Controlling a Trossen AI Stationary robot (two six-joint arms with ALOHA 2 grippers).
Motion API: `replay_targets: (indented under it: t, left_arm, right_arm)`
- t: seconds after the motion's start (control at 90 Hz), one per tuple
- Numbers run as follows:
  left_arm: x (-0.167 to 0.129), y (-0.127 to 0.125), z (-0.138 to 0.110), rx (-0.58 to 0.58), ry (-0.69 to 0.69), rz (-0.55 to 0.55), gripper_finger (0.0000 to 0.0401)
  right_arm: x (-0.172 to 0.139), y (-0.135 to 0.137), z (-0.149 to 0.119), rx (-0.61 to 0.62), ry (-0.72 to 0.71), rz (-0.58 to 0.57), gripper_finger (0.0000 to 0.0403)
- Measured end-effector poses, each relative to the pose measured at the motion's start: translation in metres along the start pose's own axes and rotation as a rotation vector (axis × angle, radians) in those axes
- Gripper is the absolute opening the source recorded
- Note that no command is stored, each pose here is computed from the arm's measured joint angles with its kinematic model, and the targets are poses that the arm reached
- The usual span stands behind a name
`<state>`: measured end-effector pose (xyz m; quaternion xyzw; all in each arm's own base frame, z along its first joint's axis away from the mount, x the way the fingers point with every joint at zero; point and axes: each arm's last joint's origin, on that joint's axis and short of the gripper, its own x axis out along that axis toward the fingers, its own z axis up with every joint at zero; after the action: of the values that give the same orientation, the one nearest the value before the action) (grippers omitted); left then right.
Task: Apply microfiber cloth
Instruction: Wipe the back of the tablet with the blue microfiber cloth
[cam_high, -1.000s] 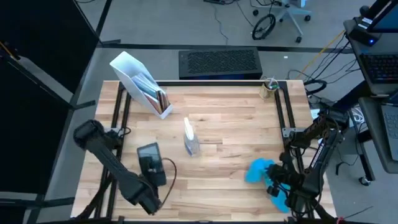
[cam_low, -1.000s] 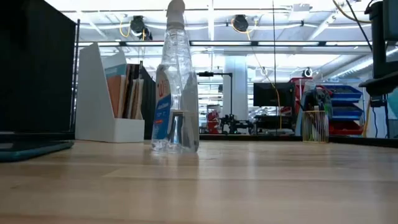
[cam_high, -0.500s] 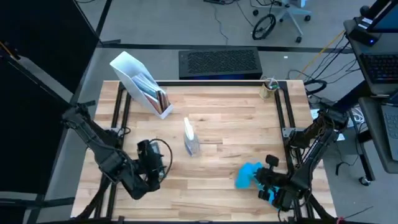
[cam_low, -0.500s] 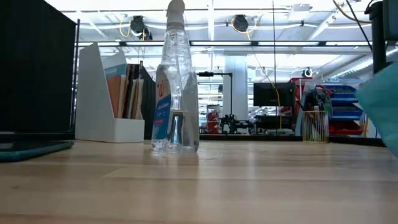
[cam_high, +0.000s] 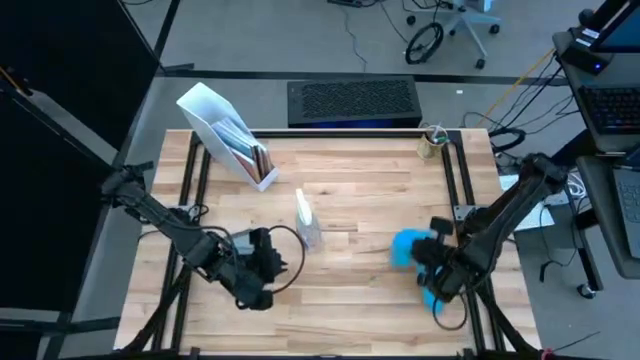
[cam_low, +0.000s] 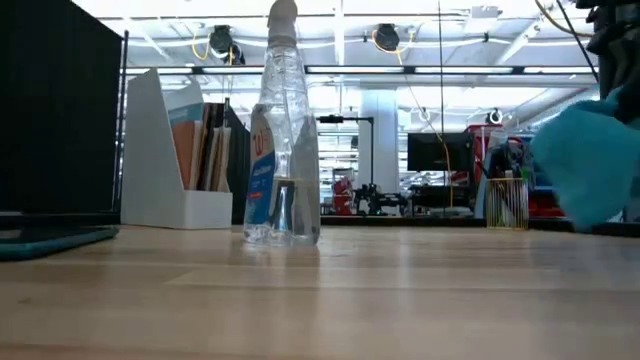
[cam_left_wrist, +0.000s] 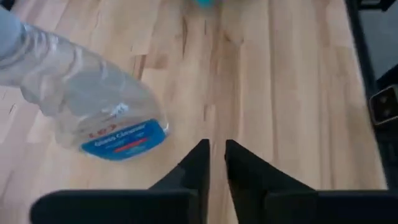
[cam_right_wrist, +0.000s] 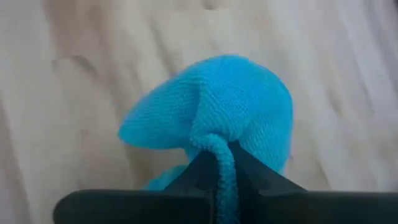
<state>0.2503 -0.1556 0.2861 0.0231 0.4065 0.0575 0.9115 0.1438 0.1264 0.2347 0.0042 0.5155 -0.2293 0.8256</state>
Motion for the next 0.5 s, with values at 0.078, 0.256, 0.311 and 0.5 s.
replay_targets:
  t: [0.078, 0.256, 0.311, 0.5]
  left_arm:
    - [0.003, 0.001, -0.002, 0.013, 0.001, 0.008, 0.0017]
    - [0.002, 0.007, 0.001, 0.003, -0.005, 0.014, 0.0015]
    - [0.0, 0.01, 0.002, 0.007, -0.008, 0.007, 0.0015]
    - [-0.002, 0.02, 0.006, 0.017, -0.015, 0.01, 0.0015]
  right_arm:
    - [-0.001, -0.008, 0.001, 0.047, 0.031, -0.019, 0.0017]
    - [-0.005, -0.011, 0.001, 0.056, 0.194, 0.118, 0.0106]
    - [-0.008, -0.015, 0.001, 0.011, 0.279, 0.166, 0.014]
    - [-0.022, -0.029, 0.014, 0.059, 0.28, 0.232, 0.0232]
